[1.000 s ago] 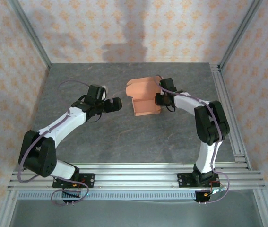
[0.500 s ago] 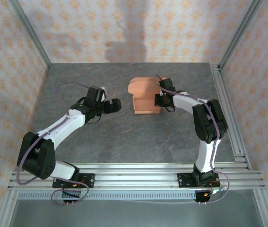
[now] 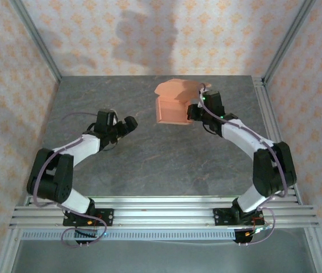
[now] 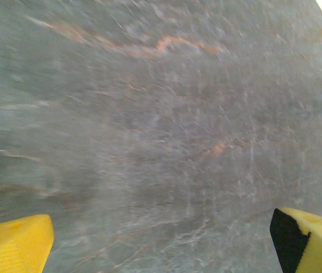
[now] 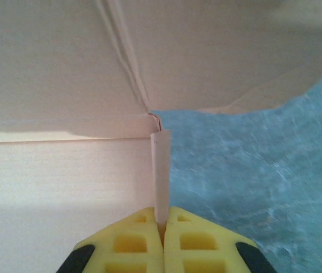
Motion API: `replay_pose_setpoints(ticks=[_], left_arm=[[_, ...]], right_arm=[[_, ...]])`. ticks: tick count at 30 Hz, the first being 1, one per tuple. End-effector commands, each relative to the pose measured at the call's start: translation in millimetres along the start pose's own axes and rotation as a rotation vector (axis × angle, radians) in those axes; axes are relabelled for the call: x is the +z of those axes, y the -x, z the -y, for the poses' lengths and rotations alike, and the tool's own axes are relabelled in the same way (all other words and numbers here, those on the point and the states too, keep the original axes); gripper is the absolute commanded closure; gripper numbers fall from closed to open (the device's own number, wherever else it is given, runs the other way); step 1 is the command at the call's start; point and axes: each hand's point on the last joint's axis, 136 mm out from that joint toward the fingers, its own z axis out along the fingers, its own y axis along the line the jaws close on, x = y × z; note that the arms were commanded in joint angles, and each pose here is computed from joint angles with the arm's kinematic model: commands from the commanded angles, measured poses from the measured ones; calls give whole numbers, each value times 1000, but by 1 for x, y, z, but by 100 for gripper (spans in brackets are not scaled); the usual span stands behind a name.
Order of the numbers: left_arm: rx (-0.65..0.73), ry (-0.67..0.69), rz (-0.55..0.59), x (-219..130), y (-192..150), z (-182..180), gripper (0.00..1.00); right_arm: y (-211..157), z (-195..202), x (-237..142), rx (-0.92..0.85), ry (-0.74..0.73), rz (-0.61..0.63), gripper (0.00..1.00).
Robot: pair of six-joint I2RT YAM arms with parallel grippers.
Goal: Fold the paper box
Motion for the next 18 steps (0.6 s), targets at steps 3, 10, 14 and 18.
replay_pose_setpoints(ticks=[3,10,14,18], left_arm=[[108,-299,-62,13,-1,96,5],[183,-470,-143,23,-17,162,23],[207,-526,-178,20,-26,187,39],[215,-545,-183,16,-30,194,44]], right_arm=[[34,-43,-24,37,219,170,93],[35,-74,-32,16,348,202,92],[32,-88,-33,13,396,201,91],[26,-95,-30,-5,401,189,92]])
